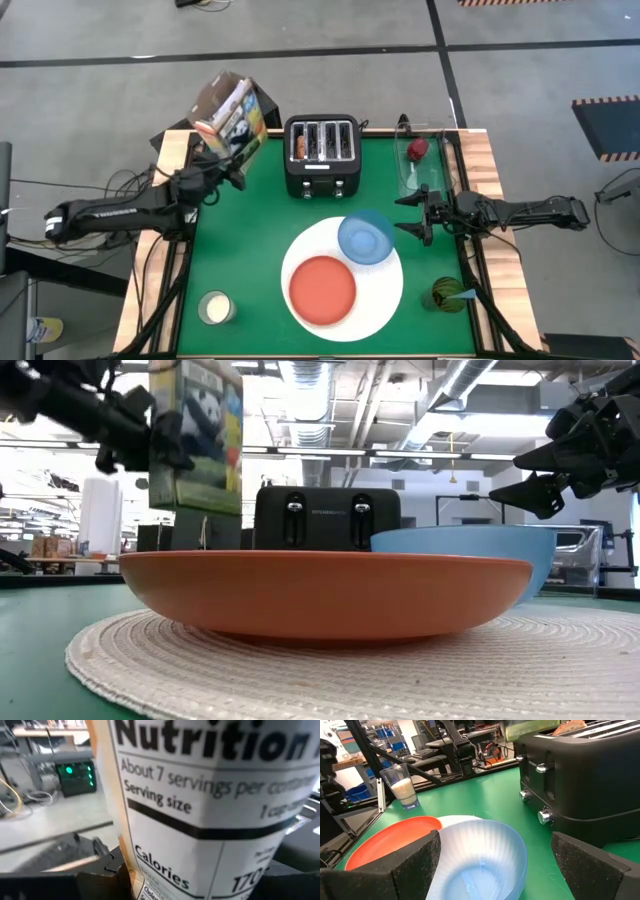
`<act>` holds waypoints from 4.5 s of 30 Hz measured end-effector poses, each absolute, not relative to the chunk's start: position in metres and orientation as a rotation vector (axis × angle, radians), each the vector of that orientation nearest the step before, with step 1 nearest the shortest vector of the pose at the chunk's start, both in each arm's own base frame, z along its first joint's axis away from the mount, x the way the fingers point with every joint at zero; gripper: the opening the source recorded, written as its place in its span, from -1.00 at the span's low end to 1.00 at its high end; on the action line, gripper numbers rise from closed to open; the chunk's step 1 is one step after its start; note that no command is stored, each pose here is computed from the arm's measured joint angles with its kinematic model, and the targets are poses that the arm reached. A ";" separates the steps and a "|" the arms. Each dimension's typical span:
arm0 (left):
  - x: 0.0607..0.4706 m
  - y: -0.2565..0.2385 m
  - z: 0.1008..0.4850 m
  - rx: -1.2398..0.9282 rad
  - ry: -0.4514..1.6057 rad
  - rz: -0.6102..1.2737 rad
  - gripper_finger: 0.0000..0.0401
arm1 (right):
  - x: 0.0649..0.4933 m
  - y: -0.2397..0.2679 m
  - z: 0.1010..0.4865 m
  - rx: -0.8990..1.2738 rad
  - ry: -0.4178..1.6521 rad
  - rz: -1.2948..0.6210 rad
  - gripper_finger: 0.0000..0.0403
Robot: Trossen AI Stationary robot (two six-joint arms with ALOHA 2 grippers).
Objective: Arrange a breakfast setting
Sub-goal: Pour the cereal into the blue bowl
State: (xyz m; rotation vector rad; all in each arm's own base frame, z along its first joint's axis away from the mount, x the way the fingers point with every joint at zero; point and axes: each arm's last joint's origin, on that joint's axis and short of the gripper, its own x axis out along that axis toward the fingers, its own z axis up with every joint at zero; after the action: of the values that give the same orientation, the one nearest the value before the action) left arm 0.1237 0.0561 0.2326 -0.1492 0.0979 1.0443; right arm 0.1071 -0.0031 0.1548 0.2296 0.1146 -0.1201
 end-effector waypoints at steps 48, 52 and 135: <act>0.152 0.027 0.440 -0.238 0.534 0.178 -0.02 | 0.107 -0.003 0.155 0.229 0.115 -0.120 0.96; 0.165 0.016 0.441 -0.216 0.581 0.110 -0.02 | 0.107 -0.003 0.155 0.230 0.115 -0.120 0.96; 0.343 -0.062 0.333 0.508 1.427 0.237 -0.02 | 0.107 -0.003 0.155 0.230 0.115 -0.120 0.96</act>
State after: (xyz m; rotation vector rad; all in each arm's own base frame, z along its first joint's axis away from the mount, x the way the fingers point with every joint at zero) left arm 0.3430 -0.0616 0.3333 0.5085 1.4270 0.2372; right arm 0.1071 -0.0031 0.1548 0.2298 0.1146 -0.1200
